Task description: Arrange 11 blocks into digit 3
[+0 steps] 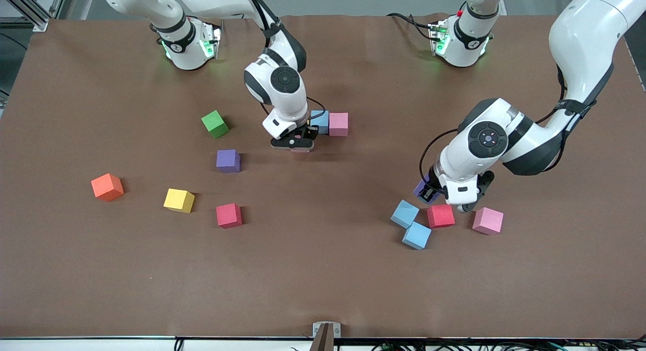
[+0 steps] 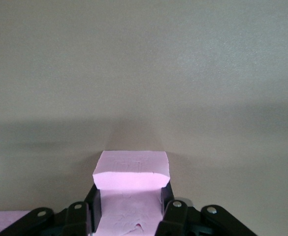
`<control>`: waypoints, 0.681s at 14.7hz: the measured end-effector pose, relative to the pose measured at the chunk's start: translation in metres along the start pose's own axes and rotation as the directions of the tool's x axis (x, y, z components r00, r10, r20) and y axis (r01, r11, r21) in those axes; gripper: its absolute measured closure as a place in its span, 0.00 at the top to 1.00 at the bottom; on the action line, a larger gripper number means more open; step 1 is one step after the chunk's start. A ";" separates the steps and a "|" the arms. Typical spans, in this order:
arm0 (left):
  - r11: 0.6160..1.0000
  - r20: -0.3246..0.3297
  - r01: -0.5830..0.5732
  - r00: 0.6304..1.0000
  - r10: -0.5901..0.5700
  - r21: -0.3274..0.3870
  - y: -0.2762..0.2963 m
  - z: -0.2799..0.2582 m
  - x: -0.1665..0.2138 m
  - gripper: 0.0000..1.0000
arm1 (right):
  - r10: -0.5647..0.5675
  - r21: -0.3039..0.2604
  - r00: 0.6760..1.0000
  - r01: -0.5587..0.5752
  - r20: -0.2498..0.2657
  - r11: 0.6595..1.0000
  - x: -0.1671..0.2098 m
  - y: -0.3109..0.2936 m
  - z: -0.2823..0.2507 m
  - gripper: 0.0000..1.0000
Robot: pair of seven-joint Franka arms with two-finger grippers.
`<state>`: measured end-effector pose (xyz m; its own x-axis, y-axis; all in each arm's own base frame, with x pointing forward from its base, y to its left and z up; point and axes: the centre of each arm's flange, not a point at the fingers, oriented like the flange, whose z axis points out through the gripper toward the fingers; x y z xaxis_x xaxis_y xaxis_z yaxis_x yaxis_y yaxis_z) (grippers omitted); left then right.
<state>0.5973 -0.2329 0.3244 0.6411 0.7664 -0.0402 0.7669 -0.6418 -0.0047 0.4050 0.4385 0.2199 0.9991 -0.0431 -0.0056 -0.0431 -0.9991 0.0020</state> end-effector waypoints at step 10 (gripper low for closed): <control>1.000 0.000 0.001 1.000 -0.001 -0.001 0.000 -0.001 0.001 0.58 | 0.006 -0.001 1.000 -0.006 0.000 1.000 0.000 0.000 0.000 0.50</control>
<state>0.5978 -0.2327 0.3250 0.6404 0.7670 -0.0398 0.7675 -0.6410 -0.0033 0.4053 0.4381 0.2200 0.9988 -0.0495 -0.0059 -0.0494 -0.9988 0.0029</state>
